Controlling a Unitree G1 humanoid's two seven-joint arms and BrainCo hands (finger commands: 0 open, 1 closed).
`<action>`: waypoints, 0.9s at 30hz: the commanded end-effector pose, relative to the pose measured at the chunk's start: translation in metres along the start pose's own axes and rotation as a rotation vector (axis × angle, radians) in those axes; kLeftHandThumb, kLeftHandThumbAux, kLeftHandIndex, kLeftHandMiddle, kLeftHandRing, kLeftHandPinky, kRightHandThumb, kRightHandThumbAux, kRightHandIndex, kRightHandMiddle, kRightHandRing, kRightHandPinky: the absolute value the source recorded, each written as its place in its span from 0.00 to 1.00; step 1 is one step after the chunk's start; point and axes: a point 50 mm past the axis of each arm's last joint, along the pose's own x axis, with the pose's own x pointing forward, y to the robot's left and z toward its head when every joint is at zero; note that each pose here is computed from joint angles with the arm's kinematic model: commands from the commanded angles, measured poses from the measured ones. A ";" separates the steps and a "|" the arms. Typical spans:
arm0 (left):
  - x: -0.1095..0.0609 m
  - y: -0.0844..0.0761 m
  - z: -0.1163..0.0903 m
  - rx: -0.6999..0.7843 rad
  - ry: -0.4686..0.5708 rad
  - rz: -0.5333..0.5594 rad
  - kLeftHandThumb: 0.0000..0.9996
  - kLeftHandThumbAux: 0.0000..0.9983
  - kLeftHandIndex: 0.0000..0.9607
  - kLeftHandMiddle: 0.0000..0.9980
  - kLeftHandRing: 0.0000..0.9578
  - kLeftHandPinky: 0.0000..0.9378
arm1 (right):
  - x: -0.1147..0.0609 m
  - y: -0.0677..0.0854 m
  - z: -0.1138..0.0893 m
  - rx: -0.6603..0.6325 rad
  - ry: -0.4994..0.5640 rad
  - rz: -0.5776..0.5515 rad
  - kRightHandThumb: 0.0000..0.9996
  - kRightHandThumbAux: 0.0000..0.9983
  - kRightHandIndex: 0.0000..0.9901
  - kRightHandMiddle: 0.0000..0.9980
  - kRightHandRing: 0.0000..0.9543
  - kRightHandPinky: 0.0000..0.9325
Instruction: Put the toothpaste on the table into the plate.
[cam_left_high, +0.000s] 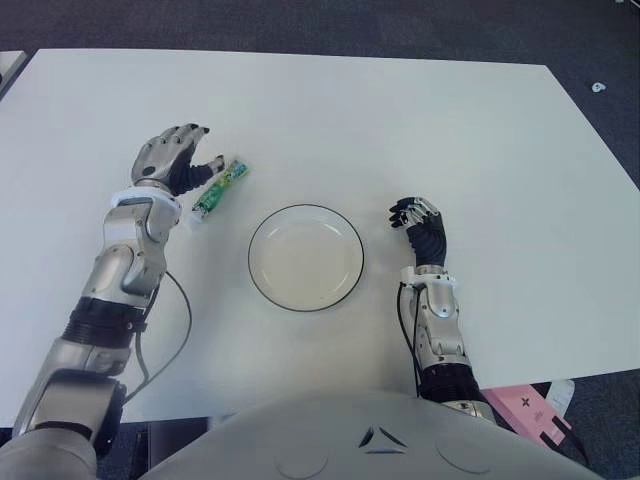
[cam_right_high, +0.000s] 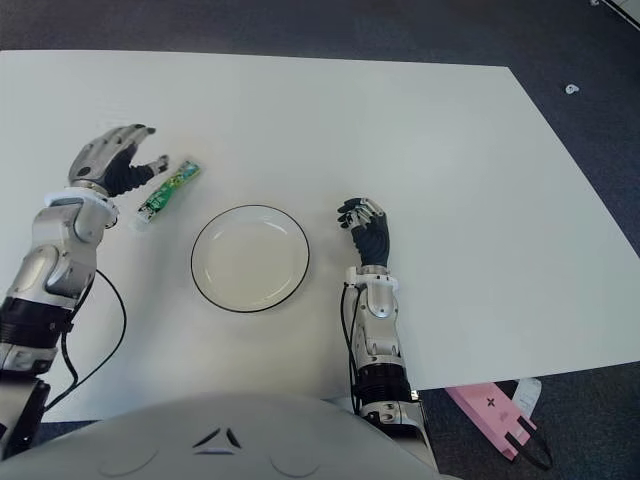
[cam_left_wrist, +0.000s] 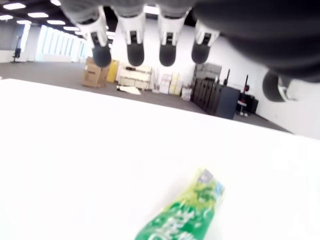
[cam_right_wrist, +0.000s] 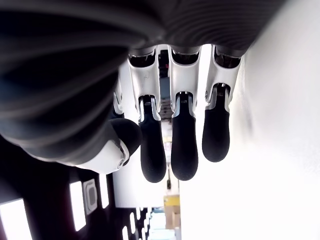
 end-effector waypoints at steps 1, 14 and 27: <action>0.007 -0.011 -0.003 0.099 -0.018 -0.131 0.44 0.17 0.00 0.00 0.00 0.00 | -0.012 -0.004 -0.020 -0.009 0.117 -0.026 0.71 0.73 0.43 0.53 0.56 0.58; 0.020 -0.024 0.000 0.207 -0.075 -0.374 0.39 0.18 0.00 0.00 0.00 0.00 | -0.013 -0.004 -0.020 -0.008 0.128 -0.031 0.71 0.73 0.43 0.53 0.56 0.58; 0.022 -0.049 0.009 0.273 -0.110 -0.678 0.33 0.21 0.00 0.00 0.00 0.00 | -0.013 -0.005 -0.020 -0.016 0.135 -0.036 0.71 0.73 0.43 0.52 0.56 0.58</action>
